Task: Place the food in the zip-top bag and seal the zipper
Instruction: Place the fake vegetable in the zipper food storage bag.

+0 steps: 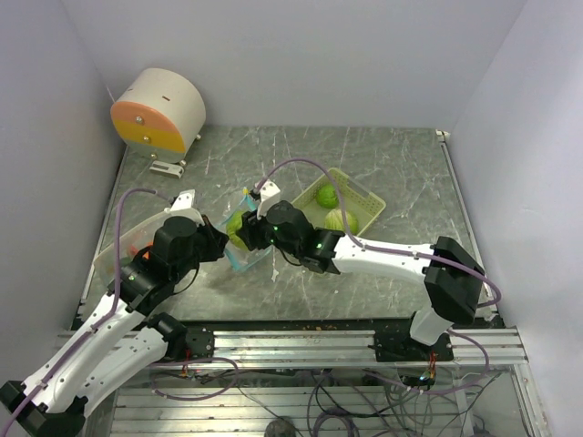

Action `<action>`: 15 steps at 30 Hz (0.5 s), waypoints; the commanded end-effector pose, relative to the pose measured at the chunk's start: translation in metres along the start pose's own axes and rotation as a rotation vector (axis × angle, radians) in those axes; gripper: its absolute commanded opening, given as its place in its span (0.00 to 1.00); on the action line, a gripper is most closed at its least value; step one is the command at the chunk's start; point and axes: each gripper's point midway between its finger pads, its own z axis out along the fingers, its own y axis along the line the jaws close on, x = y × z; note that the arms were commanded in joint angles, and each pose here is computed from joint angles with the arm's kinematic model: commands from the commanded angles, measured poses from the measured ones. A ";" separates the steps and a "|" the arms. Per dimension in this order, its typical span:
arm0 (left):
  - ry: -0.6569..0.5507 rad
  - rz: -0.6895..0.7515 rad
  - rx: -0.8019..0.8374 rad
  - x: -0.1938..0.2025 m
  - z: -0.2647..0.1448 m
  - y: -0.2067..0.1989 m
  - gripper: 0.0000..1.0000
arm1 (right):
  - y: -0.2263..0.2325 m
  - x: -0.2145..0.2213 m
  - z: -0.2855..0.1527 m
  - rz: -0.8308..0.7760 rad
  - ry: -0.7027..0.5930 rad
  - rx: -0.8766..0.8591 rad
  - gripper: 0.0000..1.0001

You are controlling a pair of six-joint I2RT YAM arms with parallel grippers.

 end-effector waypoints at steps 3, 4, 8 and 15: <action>-0.023 -0.025 0.057 -0.007 -0.001 -0.012 0.07 | -0.003 -0.025 -0.002 -0.011 -0.074 0.043 0.93; -0.027 -0.021 0.045 -0.008 -0.001 -0.010 0.07 | -0.001 -0.028 -0.007 -0.018 -0.078 0.033 0.99; -0.041 -0.007 0.013 -0.010 -0.001 -0.004 0.07 | 0.006 -0.043 -0.032 -0.023 -0.099 -0.006 1.00; -0.046 -0.006 -0.002 -0.010 0.000 -0.001 0.07 | -0.022 -0.059 -0.077 0.021 -0.114 0.116 1.00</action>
